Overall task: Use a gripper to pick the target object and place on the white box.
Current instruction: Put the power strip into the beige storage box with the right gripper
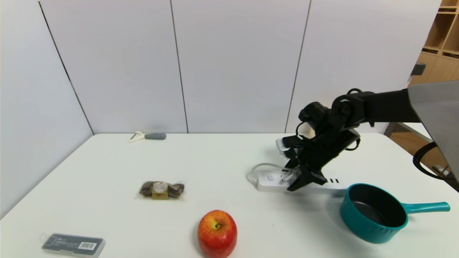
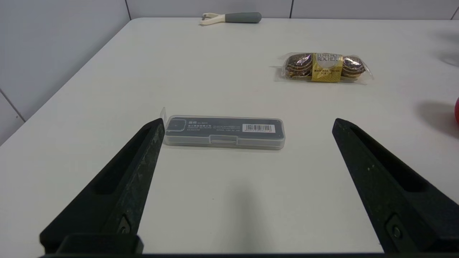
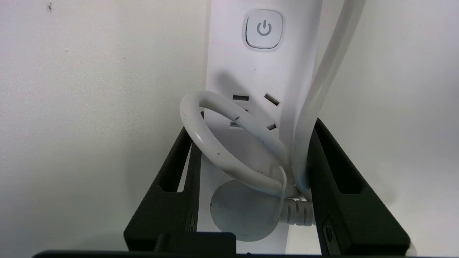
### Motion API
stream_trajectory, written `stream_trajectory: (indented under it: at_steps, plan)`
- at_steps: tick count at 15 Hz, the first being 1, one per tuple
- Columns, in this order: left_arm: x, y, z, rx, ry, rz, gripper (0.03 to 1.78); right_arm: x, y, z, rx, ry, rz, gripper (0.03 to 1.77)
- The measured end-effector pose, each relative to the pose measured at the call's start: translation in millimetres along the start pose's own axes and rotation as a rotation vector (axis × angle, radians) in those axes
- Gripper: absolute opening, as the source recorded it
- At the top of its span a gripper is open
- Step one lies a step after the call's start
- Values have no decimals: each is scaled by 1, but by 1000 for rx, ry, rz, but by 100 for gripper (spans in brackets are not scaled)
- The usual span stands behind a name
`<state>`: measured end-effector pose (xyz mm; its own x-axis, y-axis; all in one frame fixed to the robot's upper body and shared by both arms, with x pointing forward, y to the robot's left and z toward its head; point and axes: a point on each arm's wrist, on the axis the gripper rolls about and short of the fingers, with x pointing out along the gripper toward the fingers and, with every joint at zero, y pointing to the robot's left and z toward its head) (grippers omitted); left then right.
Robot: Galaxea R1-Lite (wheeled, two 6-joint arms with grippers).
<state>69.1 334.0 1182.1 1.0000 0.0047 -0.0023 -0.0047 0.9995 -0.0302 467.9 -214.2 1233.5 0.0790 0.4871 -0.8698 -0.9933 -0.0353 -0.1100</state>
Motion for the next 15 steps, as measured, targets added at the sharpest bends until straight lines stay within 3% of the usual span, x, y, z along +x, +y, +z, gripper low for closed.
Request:
stream_trajectory:
  at_steps: [15]
  plan:
    - [0,0,0,0,0,0,169,-16,-1,7,-24,-55,-39,83]
